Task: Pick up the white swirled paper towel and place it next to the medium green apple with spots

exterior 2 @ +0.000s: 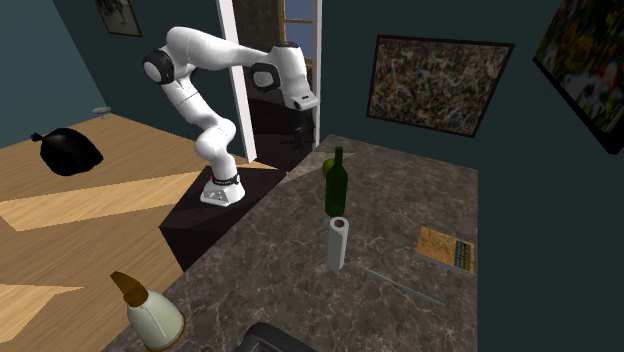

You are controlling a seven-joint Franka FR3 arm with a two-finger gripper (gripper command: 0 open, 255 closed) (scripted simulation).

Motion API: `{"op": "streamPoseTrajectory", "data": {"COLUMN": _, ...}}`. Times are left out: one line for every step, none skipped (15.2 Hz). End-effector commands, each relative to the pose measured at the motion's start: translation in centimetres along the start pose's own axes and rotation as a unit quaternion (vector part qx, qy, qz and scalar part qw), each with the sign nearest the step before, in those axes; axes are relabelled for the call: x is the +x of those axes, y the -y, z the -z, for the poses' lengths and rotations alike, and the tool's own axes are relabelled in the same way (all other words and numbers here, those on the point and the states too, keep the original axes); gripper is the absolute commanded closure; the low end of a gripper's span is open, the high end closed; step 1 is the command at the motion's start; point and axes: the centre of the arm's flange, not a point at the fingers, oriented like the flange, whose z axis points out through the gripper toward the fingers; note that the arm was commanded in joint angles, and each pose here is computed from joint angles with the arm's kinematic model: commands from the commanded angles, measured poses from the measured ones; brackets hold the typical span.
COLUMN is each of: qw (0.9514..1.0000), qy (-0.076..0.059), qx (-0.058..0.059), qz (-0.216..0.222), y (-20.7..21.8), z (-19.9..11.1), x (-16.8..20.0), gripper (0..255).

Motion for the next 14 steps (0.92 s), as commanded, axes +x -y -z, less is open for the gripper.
{"op": "streamPoseTrajectory", "data": {"qw": 1.0000, "qy": -0.001, "qx": -0.002, "qz": -0.007, "y": -2.2, "z": -1.5, "x": 1.3, "gripper": 0}}
{"op": "streamPoseTrajectory", "data": {"qw": 0.9999, "qy": -0.001, "qx": -0.003, "qz": -0.011, "y": -3.2, "z": -2.1, "x": 1.9, "gripper": 0}}
{"op": "streamPoseTrajectory", "data": {"qw": 0.9999, "qy": -0.001, "qx": -0.003, "qz": -0.015, "y": -4.2, "z": -2.7, "x": 2.5, "gripper": 0}}
{"op": "streamPoseTrajectory", "data": {"qw": 0.9998, "qy": -0.002, "qx": -0.004, "qz": -0.019, "y": -5.1, "z": -3.4, "x": 3.1, "gripper": 0}}
{"op": "streamPoseTrajectory", "data": {"qw": 0.9997, "qy": -0.002, "qx": -0.005, "qz": -0.023, "y": -6.1, "z": -4.0, "x": 3.7, "gripper": 0}}
{"op": "streamPoseTrajectory", "data": {"qw": 0.9996, "qy": -0.002, "qx": -0.005, "qz": -0.026, "y": -7.1, "z": -4.6, "x": 4.2, "gripper": 0}}
{"op": "streamPoseTrajectory", "data": {"qw": 0.9995, "qy": -0.003, "qx": -0.006, "qz": -0.030, "y": -8.1, "z": -5.2, "x": 4.8, "gripper": 0}}
{"op": "streamPoseTrajectory", "data": {"qw": 0.9994, "qy": -0.003, "qx": -0.007, "qz": -0.034, "y": -9.1, "z": -5.9, "x": 5.4, "gripper": 0}}
{"op": "streamPoseTrajectory", "data": {"qw": 0.9993, "qy": -0.003, "qx": -0.008, "qz": -0.038, "y": -10.1, "z": -6.5, "x": 5.9, "gripper": 0}}
{"op": "streamPoseTrajectory", "data": {"qw": 0.9991, "qy": -0.004, "qx": -0.008, "qz": -0.041, "y": -11.1, "z": -7.1, "x": 6.4, "gripper": 0}}
{"op": "streamPoseTrajectory", "data": {"qw": 0.9989, "qy": -0.004, "qx": -0.009, "qz": -0.045, "y": -12.1, "z": -7.7, "x": 7.0, "gripper": 0}}
{"op": "streamPoseTrajectory", "data": {"qw": 0.9987, "qy": -0.004, "qx": -0.010, "qz": -0.049, "y": -13.1, "z": -8.3, "x": 7.5, "gripper": 0}}
{"op": "streamPoseTrajectory", "data": {"qw": 0.9985, "qy": -0.004, "qx": -0.010, "qz": -0.053, "y": -14.1, "z": -9.0, "x": 8.0, "gripper": 0}}
{"op": "streamPoseTrajectory", "data": {"qw": 0.9983, "qy": -0.005, "qx": -0.011, "qz": -0.057, "y": -15.2, "z": -9.6, "x": 8.5, "gripper": 0}}
